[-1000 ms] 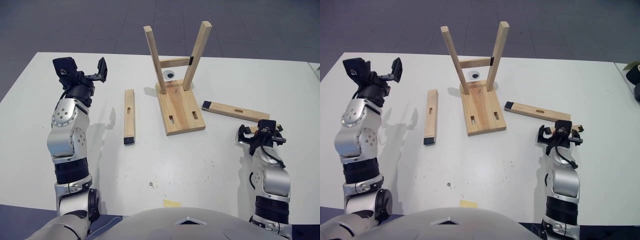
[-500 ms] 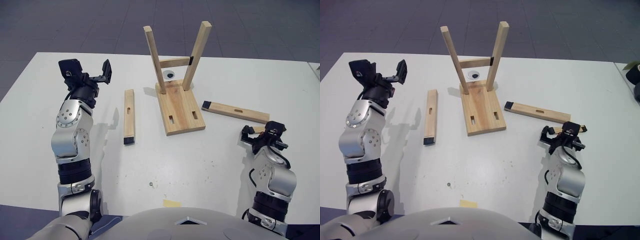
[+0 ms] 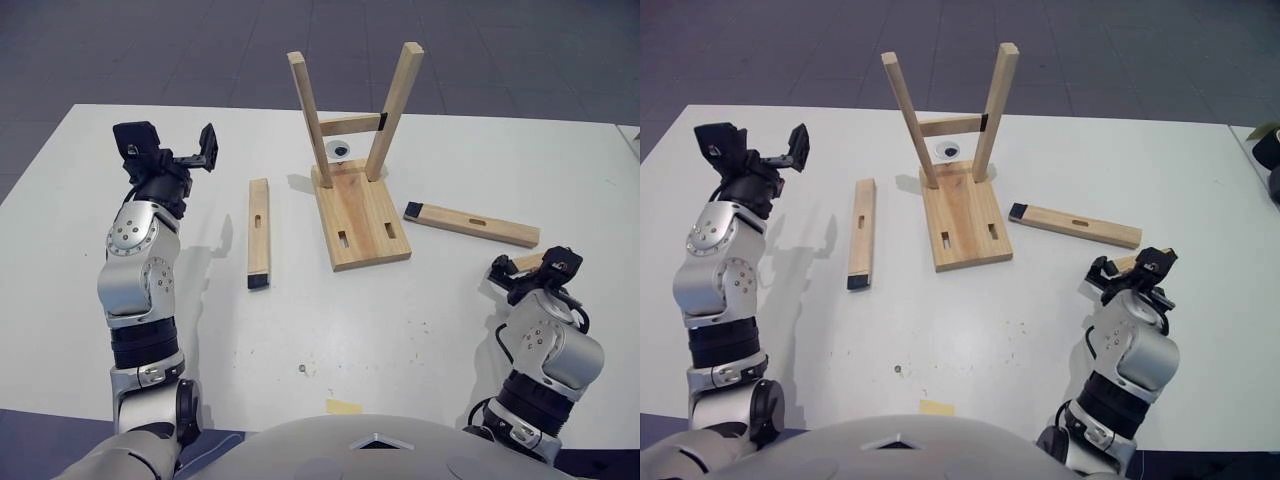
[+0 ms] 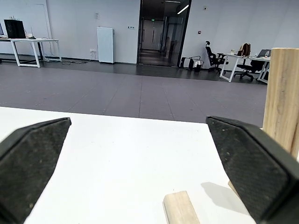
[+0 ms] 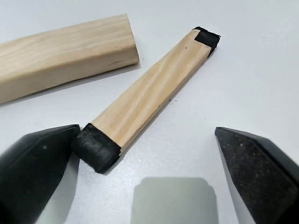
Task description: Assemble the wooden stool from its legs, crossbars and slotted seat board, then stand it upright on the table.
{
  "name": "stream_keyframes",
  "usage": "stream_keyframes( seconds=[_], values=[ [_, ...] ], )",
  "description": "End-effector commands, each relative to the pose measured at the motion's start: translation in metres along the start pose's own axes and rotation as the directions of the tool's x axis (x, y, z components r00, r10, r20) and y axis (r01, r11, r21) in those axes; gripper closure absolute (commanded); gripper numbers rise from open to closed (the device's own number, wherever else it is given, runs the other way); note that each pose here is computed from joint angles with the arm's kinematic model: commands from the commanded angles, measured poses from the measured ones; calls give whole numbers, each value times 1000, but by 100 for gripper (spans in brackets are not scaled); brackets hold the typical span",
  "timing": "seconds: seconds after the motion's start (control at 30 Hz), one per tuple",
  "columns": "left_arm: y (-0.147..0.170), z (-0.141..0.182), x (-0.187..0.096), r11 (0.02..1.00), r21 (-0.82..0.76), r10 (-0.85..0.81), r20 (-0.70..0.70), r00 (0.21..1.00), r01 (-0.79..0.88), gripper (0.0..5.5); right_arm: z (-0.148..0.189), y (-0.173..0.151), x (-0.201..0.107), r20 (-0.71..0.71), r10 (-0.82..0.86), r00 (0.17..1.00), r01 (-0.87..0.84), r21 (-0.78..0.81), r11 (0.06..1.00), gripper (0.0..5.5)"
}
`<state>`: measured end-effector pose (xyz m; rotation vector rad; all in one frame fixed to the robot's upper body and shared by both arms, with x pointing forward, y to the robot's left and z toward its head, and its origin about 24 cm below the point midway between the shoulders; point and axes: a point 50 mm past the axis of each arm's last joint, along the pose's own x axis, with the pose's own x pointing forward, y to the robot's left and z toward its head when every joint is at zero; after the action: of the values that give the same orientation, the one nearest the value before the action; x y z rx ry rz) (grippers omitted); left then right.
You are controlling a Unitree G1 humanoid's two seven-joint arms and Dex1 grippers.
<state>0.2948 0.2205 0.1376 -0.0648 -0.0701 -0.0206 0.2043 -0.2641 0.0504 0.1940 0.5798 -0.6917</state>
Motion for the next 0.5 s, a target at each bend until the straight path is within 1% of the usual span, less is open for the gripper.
stream_keyframes(
  seconds=[0.03, 0.1, 0.13, 0.23, 0.3, 0.5],
  values=[
    [3, -6, -3, 1000, 6, 10, -19, 1000, -9, 12, -5, -3, 7, -40, -60, 997, 60, 0, 998, 10],
    [2, -6, -3, 1000, 4, 9, -20, 1000, -9, 12, -4, 5, 11, -38, -51, 998, 51, 15, 999, 10],
    [1, -6, -2, 1000, 4, 4, -21, 1000, -4, 10, -5, 7, 14, -42, -53, 998, 54, 22, 998, 31],
    [-1, -6, 0, 1000, 10, -15, -24, 1000, 16, 10, -7, 9, 17, -49, -58, 997, 60, 43, 997, 65],
    [1, -6, -1, 1000, 14, -14, -27, 1000, 15, 10, -9, 9, 18, -61, -63, 996, 67, 53, 996, 102],
    [-1, -7, 1, 1000, 13, -27, -32, 999, 28, 10, -21, -2, 28, -111, -122, 986, 130, 71, 989, 199]
  ],
)
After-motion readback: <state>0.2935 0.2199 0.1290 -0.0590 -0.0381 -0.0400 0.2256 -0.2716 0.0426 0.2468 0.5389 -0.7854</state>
